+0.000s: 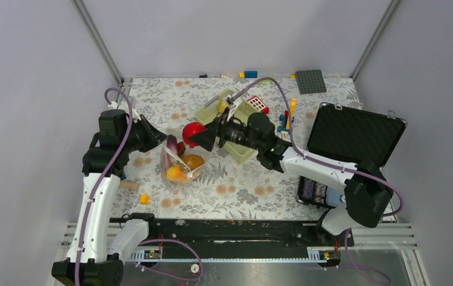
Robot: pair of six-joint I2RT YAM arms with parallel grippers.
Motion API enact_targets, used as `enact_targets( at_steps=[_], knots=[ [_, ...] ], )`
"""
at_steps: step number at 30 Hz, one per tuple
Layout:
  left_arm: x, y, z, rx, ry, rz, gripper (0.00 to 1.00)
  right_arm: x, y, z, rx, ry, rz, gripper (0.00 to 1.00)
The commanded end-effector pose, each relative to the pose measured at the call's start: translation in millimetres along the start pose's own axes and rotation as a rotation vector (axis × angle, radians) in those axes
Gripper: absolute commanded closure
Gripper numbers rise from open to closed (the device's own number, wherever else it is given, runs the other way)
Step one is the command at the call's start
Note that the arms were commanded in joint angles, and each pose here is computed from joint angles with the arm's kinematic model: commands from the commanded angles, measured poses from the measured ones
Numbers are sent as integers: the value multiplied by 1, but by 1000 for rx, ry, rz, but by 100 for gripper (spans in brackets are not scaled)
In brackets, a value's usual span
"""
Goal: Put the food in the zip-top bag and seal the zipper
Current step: Place the fake vegetable in the zipper food storage bag.
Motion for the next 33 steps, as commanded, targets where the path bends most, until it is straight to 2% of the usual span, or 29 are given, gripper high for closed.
enact_targets(
  at_steps=[1,8,17,22,25,29,33],
  knots=[
    [3,-15,-13,-23,-47,65,100,3,63,-22,170,-46,-216,66],
    [7,-17,-12,-27,-53,76,100,-9,71,-4,200,6,-179,64],
    [9,-21,-8,-32,-33,107,100,-38,37,14,194,90,86,59],
    [11,-22,-8,-36,-37,114,100,-44,43,25,220,131,100,50],
    [11,-24,-4,-36,-19,128,100,-45,41,30,232,144,136,39],
    [10,-22,-7,-36,-30,118,100,-50,43,38,230,191,145,30],
    [10,-23,-6,-37,-24,124,100,-56,40,46,224,236,164,15]
  ],
)
Point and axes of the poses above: each gripper's point midway between its finger pads, its own x axis back along the fingers, its own y axis along the line the jaws close on, z = x × y, the point moved 1 cm from there along x, back along the fingers, and after that the axes turned 12 degrees about x, right-handed, at the moved point
